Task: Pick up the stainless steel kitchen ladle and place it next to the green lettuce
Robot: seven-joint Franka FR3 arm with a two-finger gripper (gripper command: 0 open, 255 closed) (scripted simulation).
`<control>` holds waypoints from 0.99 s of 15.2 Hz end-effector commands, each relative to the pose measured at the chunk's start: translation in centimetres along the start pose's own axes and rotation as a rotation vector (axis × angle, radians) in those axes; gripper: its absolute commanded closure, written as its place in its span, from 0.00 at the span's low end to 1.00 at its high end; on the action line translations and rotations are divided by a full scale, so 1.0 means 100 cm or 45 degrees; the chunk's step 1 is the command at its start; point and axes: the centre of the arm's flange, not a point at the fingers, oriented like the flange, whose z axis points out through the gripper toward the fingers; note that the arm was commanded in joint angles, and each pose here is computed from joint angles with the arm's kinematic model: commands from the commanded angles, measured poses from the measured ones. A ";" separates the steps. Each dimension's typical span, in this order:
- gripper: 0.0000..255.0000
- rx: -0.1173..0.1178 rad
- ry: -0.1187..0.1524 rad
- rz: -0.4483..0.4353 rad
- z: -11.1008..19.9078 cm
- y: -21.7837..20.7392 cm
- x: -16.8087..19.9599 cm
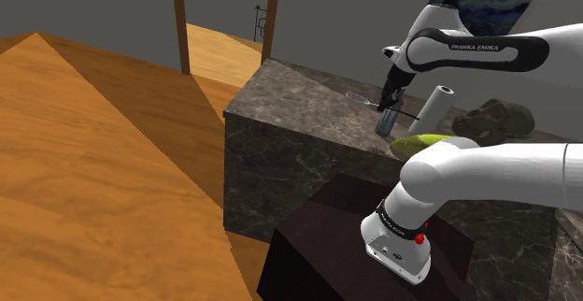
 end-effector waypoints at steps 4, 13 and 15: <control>1.00 -0.001 0.001 0.000 0.026 -0.004 -0.001; 1.00 -0.001 0.001 0.000 0.073 -0.009 -0.002; 1.00 -0.001 0.001 0.000 0.083 -0.010 -0.002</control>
